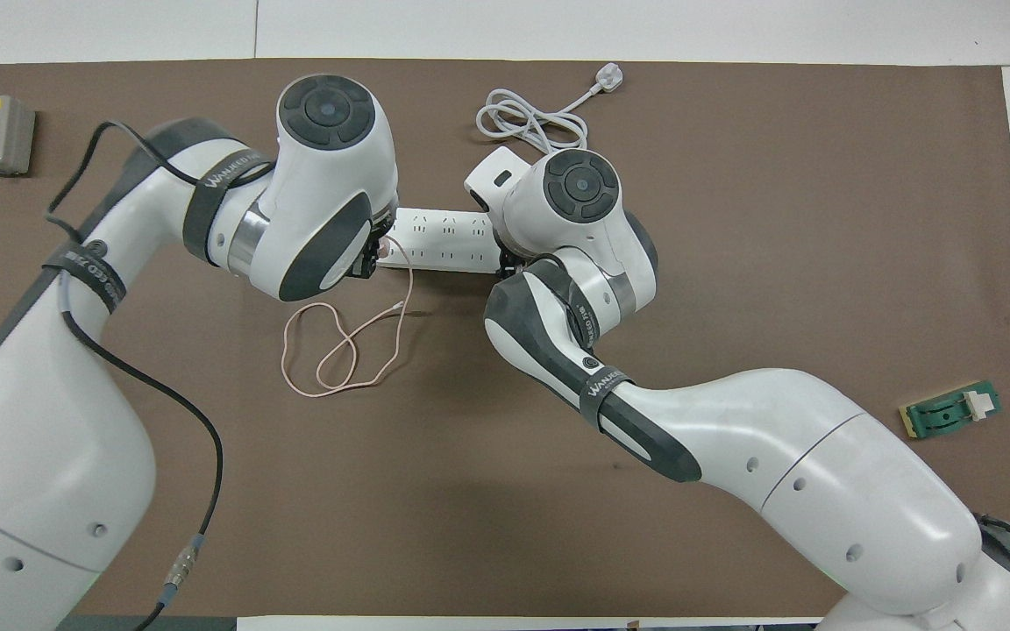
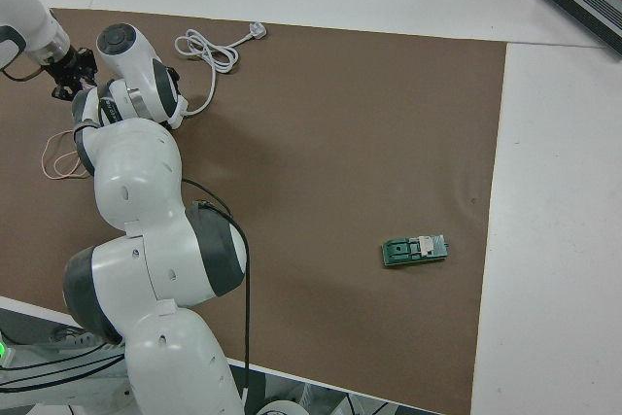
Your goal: Unplug charger and place it aside
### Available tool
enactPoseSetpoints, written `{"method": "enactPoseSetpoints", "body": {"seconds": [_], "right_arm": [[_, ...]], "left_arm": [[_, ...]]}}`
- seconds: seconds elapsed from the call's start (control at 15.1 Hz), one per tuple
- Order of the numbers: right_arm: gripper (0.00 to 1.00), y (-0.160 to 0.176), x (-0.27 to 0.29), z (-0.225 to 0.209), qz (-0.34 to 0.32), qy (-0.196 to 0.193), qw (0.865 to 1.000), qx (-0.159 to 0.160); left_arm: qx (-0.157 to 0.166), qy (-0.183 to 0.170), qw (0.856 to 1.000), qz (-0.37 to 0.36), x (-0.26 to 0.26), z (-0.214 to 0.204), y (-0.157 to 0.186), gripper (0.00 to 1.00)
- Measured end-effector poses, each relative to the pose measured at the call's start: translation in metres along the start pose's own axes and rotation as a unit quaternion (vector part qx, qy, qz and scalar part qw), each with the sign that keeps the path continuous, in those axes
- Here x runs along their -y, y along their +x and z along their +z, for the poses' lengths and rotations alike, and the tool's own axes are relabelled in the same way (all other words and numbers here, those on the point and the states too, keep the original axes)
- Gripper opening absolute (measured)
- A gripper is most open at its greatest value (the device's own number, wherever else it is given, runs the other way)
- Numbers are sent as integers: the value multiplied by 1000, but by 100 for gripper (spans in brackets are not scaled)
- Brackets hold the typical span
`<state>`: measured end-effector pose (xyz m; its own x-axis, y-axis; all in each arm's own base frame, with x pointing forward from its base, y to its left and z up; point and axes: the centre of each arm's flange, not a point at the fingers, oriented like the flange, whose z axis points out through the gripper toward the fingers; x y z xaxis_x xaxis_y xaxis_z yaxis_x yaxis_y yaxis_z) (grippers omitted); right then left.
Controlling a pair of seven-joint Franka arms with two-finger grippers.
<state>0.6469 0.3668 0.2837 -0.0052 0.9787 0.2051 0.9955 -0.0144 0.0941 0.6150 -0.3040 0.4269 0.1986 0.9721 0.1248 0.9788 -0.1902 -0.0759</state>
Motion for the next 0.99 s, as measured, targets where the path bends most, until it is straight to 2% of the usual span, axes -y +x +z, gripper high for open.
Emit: {"method": "enactPoseSetpoints", "body": {"seconds": [0.07, 0.2, 0.33, 0.4, 0.66, 0.73, 0.79, 0.99], "right_arm": [[94, 0, 0, 0, 0, 0, 1000, 0], [94, 0, 0, 0, 0, 0, 1000, 0], [94, 0, 0, 0, 0, 0, 1000, 0], [94, 0, 0, 0, 0, 0, 1000, 0], [94, 0, 0, 0, 0, 0, 1000, 0], [94, 0, 0, 0, 0, 0, 1000, 0], [99, 1, 0, 0, 0, 1, 1000, 0], [100, 4, 0, -2, -2, -2, 1000, -2]], "left_arm": [[4, 4, 1000, 2, 9, -45, 9, 31], [17, -14, 1000, 7, 34, -139, 31, 31], [21, -36, 999, 23, 56, -191, 46, 31], [20, -40, 998, 40, 60, -199, 51, 31], [16, -26, 989, 145, 48, -185, 86, 31], [15, -21, 983, 184, 47, -183, 100, 31], [15, -18, 974, 226, 46, -182, 116, 31], [12, -22, 938, 347, 46, -186, 167, 31]]}}
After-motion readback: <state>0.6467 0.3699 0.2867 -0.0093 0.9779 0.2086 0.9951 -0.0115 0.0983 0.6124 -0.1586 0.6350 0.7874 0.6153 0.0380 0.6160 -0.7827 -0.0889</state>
